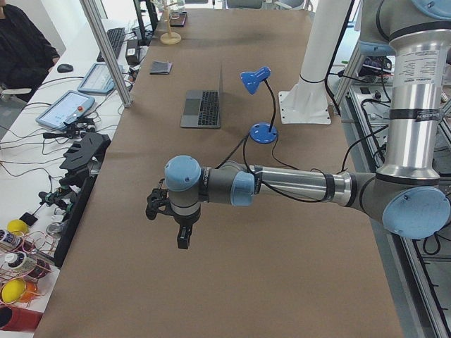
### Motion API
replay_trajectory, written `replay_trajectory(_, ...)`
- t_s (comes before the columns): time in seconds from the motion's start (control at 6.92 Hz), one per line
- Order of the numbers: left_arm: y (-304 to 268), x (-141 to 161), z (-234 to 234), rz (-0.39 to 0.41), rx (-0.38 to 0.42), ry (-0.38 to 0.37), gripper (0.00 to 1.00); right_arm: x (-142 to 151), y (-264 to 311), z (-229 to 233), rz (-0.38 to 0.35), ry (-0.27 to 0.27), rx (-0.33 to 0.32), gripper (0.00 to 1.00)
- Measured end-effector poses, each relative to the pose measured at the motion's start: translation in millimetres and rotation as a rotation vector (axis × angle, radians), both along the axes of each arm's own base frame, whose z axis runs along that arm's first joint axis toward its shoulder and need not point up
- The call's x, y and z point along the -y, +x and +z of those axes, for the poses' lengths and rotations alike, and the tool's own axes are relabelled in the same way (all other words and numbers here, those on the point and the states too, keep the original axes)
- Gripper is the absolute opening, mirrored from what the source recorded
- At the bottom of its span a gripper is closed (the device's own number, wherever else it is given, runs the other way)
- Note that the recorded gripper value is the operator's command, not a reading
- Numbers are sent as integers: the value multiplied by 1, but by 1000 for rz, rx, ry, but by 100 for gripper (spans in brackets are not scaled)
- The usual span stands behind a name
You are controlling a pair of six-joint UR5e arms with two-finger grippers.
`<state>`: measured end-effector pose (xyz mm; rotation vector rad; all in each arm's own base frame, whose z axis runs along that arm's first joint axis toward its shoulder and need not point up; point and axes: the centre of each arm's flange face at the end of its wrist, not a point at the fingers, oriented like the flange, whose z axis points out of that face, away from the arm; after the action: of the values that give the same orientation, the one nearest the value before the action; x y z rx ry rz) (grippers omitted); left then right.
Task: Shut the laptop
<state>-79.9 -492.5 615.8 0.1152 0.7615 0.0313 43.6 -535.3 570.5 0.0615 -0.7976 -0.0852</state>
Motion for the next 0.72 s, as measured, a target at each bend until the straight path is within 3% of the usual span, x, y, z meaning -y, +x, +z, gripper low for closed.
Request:
replay_trajectory(0.29, 0, 1, -3, -1, -1, 4, 98, 2, 1, -5, 0, 15, -37, 100)
replay_trajectory(0.72, 8, 40, -55, -106, -43, -17, 98, 19, -15, -36, 79, -41, 39, 100)
